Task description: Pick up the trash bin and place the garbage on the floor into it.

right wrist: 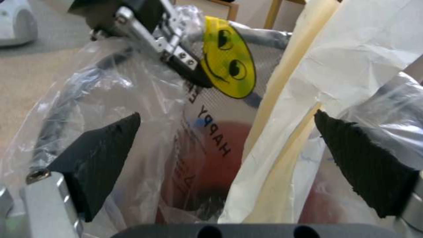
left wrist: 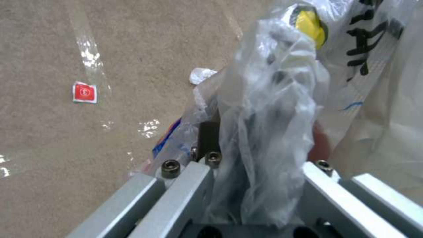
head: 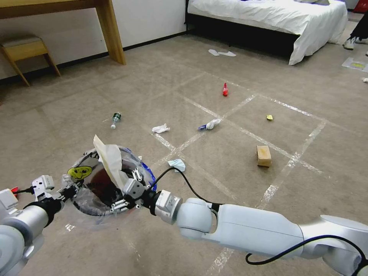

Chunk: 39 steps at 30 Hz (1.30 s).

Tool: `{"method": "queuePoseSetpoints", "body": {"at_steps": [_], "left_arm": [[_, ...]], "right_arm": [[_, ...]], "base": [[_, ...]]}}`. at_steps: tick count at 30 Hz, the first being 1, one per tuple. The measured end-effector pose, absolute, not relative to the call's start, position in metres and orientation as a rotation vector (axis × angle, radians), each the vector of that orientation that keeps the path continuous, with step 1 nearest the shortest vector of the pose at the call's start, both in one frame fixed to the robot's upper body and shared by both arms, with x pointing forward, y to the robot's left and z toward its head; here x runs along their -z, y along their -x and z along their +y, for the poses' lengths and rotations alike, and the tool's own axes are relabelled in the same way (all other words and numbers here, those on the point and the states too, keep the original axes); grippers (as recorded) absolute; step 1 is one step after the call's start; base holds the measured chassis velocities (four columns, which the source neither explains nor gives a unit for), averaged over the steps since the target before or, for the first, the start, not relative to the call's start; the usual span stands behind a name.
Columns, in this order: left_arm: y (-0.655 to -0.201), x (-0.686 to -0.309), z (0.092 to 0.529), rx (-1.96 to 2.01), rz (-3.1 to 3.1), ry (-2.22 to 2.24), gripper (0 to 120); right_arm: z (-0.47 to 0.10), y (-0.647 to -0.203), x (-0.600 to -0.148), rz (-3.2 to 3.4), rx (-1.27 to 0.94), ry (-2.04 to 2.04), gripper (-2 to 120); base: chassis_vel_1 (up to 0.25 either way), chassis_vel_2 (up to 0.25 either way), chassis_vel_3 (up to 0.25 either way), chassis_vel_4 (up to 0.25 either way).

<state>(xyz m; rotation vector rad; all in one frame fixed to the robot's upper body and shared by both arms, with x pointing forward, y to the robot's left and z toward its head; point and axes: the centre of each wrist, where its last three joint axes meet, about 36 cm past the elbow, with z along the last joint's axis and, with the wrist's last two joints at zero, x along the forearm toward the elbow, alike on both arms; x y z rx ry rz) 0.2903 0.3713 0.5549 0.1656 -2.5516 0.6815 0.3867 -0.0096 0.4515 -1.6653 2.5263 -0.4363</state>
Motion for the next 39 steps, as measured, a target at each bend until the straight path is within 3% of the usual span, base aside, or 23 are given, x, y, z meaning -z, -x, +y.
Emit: {"method": "queuePoseSetpoints", "body": {"at_steps": [17,39], "left_arm": [[-0.288,-0.553,0.37,-0.694,-2.55,-0.171,1],[-0.282,-0.557,0.369,-0.688,-2.566,-0.181,1]], "right_arm": [[-0.006,-0.385,-0.461,2.514,0.515,1.643,100],[-0.024,-0.413,-0.506,2.514,0.651,1.425,100]], "base": [[0.0,0.0,0.0,0.0],[0.0,0.0,0.0,0.0]]}}
